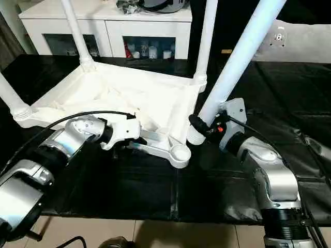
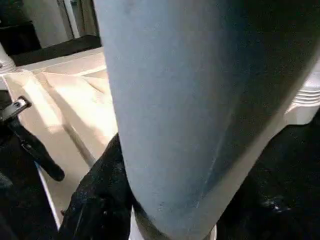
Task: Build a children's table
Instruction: Insert table leg to table base
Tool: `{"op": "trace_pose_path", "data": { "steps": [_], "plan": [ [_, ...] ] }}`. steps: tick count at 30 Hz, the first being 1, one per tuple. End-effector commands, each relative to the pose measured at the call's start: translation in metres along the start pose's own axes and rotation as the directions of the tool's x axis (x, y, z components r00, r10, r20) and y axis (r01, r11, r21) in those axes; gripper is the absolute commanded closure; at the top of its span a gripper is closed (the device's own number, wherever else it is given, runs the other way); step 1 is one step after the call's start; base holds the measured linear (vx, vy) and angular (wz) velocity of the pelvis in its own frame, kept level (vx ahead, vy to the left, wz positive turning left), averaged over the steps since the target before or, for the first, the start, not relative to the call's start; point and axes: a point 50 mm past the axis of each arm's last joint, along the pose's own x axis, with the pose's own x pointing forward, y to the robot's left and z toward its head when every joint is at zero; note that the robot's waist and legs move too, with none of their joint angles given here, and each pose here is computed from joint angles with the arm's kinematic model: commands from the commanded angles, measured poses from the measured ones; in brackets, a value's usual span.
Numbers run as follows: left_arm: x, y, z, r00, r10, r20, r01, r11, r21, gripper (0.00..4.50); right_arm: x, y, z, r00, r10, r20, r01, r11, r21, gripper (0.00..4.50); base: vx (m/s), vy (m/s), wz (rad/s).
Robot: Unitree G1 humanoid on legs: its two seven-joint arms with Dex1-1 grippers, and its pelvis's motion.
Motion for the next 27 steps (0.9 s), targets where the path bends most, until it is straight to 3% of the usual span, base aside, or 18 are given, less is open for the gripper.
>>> {"op": "trace_pose_path", "data": {
  "steps": [1,9,11,14,17,19,22,27],
  "plan": [
    [0.002,-0.001,0.0,0.999,-0.036,-0.03,0.037,0.999,0.023,3.32,0.0,0.005,0.008,0.999,0.024,0.031,-0.023,0.999,-0.035,2.64,0.0,0.0,0.0],
    [-0.002,-0.005,-0.011,0.981,-0.132,-0.143,0.138,0.99,0.035,3.8,0.002,0.006,0.008,0.998,0.052,0.021,-0.051,0.998,-0.048,2.64,0.0,0.0,0.0],
    [-0.002,-0.005,-0.012,0.979,-0.142,-0.145,0.148,0.988,0.032,4.1,0.002,0.007,0.008,0.998,0.055,0.021,-0.054,0.997,-0.048,2.64,0.0,0.0,0.0],
    [-0.005,-0.005,-0.005,0.979,-0.192,-0.071,0.192,0.981,-0.003,4.19,0.003,0.007,0.011,0.998,0.061,0.03,-0.059,0.997,-0.054,2.64,0.0,0.0,0.0],
    [-0.009,-0.003,0.0,0.981,-0.193,0.015,0.194,0.98,-0.053,4.43,0.004,0.006,0.012,0.997,0.067,0.032,-0.065,0.996,-0.065,2.64,0.0,0.0,0.0],
    [-0.008,0.0,0.001,0.991,-0.123,0.058,0.129,0.985,-0.117,4.49,0.005,0.006,0.013,0.997,0.069,0.037,-0.067,0.996,-0.066,2.64,0.0,0.0,0.0],
    [-0.008,0.001,-0.009,0.999,-0.015,0.035,0.022,0.976,-0.218,4.5,0.008,0.007,0.015,0.997,0.067,0.05,-0.064,0.996,-0.06,2.64,0.0,0.0,0.0],
    [-0.006,-0.009,-0.015,0.999,0.031,0.024,-0.021,0.94,-0.34,4.5,0.013,0.012,0.013,0.995,0.087,0.046,-0.084,0.995,-0.052,2.64,0.0,0.0,0.0]
  ]
}}
